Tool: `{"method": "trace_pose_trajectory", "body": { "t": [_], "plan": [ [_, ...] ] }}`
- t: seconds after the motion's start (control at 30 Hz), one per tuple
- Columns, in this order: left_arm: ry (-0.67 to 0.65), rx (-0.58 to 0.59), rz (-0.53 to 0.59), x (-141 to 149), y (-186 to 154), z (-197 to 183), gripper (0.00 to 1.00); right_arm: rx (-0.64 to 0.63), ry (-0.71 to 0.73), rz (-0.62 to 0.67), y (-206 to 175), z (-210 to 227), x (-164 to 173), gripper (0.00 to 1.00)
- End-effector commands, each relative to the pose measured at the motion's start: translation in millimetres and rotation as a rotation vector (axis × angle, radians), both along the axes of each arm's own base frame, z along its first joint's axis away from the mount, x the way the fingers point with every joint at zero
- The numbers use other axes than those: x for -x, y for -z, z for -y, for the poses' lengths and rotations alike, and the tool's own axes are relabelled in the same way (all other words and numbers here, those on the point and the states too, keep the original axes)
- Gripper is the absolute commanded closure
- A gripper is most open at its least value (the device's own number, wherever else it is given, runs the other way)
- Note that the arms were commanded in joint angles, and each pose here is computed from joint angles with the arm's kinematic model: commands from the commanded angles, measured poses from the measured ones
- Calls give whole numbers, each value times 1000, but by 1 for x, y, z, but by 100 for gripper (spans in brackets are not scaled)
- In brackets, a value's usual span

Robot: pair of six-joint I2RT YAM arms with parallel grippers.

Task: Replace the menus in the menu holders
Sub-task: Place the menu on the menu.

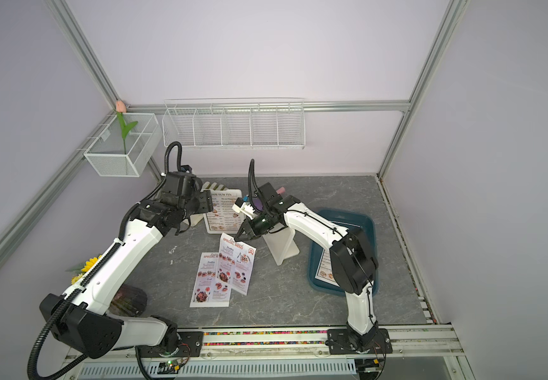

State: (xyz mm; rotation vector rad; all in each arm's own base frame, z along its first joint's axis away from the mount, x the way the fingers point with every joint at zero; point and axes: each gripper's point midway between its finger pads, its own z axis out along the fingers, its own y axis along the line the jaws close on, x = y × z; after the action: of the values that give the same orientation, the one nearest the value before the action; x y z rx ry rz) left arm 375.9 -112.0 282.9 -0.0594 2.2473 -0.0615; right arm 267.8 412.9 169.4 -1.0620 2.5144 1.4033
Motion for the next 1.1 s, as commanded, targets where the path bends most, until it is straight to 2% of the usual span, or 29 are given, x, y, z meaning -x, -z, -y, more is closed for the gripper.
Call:
{"method": "trace_pose_trajectory", "body": {
  "t": [0.0,0.1,0.2,0.27,0.33,0.37,0.43,0.53,0.63,0.73,0.8,0.9,1.0,1.07],
  "plan": [
    [-38,-10,9,8,-5,-13,25,111,-122,134,15,-5,11,93],
    [-41,-12,11,9,-7,-15,25,249,-179,233,44,-8,10,93],
    [-42,-12,12,10,-7,-15,25,317,-174,332,57,-7,0,91],
    [-41,-14,12,11,-7,-16,25,330,-147,384,58,-6,-9,80],
    [-42,-16,8,11,-5,-16,25,343,-124,430,56,-5,-16,59],
    [-43,-15,7,11,-5,-16,25,358,-104,450,53,-3,-21,54],
    [-38,-13,3,12,-4,-15,25,356,-66,490,34,0,-26,53],
    [-11,1,-12,14,0,-10,26,324,20,538,-11,11,-30,47],
    [13,29,-34,17,8,-4,26,294,122,515,-52,37,-24,39],
    [28,41,-46,19,14,-1,26,312,282,484,-71,79,-24,30],
    [36,45,-48,21,14,1,26,366,394,452,-74,115,-23,22],
    [53,50,-40,23,10,5,26,466,530,445,-73,166,-16,18],
    [68,54,-28,24,5,10,26,524,605,428,-68,201,-2,15],
    [79,59,-22,23,2,15,26,531,618,411,-62,210,2,15]
  ]
}}
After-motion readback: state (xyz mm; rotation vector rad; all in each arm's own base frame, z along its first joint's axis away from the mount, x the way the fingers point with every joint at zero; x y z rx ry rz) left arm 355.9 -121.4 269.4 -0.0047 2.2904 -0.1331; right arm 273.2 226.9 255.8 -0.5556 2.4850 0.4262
